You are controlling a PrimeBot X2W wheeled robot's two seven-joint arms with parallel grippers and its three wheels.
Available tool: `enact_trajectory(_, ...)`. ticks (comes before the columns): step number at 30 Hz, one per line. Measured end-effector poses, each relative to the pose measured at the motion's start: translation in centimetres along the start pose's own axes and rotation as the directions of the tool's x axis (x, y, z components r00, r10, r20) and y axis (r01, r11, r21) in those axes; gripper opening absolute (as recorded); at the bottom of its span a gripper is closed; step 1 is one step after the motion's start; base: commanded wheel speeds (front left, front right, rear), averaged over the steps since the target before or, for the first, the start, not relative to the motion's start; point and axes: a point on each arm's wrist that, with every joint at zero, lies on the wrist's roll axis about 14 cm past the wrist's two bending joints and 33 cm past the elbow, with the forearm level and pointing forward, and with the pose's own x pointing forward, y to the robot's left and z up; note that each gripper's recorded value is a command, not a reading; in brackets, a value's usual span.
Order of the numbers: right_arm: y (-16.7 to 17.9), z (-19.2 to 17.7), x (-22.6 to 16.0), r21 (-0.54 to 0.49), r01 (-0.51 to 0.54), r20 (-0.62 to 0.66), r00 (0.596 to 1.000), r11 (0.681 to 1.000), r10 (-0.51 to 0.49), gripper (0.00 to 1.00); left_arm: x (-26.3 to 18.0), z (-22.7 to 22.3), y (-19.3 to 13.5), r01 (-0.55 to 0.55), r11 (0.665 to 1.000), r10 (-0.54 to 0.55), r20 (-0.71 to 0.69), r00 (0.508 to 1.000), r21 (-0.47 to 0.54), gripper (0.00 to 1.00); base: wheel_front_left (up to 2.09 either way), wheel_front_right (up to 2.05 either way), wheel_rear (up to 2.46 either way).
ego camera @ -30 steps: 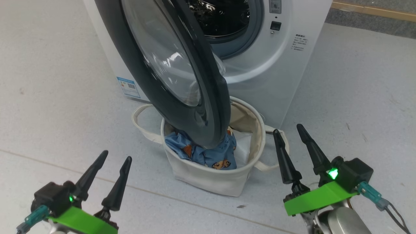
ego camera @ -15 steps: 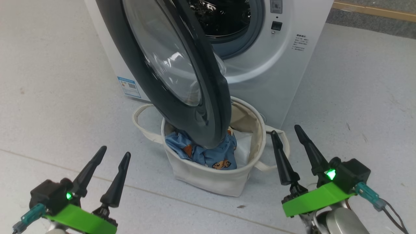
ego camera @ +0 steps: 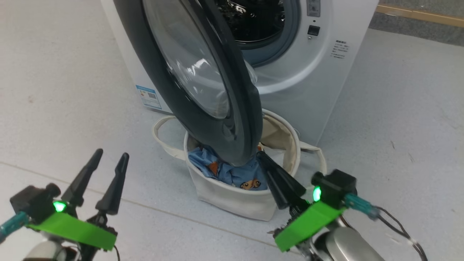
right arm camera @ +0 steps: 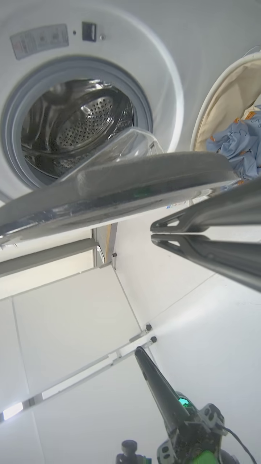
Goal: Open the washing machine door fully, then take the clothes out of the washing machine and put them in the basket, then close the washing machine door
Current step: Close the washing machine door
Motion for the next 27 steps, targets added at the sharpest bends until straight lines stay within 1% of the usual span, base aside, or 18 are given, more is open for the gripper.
enact_trajectory(4, 0.8, -1.3, 1.4, -0.033, -0.051, -0.073, 0.996, 0.998, 0.049, 0.0, 0.1, 1.1, 0.9, -0.006, 0.999, 0.005, 0.01, 1.0, 0.033, 1.0, 0.0, 0.0, 0.0)
enact_trajectory(9, 2.2, -3.9, 2.5, -0.04, -0.117, -0.167, 0.98, 0.992, 0.108, 0.0, 0.2, 1.7, 0.6, -0.001, 1.0, 0.002, 0.023, 1.0, -0.012, 1.0, 0.0, 0.0, 0.0)
enact_trajectory(15, 2.0, -6.2, 4.1, -0.024, -0.142, -0.238, 0.962, 0.99, 0.132, 0.0, -0.1, 2.3, 1.0, -0.016, 0.999, 0.017, 0.034, 0.999, -0.044, 1.0, 0.0, 0.0, 0.0)
enact_trajectory(23, -1.5, -6.3, 6.1, -0.045, -0.051, -0.231, 0.972, 0.998, 0.039, 0.0, -1.1, 2.6, 0.9, -0.017, 0.999, 0.018, 0.025, 1.0, -0.047, 1.0, 0.0, 0.0, 0.0)
enact_trajectory(27, -3.1, -6.1, 7.2, -0.033, -0.004, -0.218, 0.976, 0.999, -0.003, 0.0, -0.9, 2.8, 1.3, -0.025, 0.998, 0.026, 0.023, 0.999, -0.062, 1.0, 0.0, 0.0, 0.0)
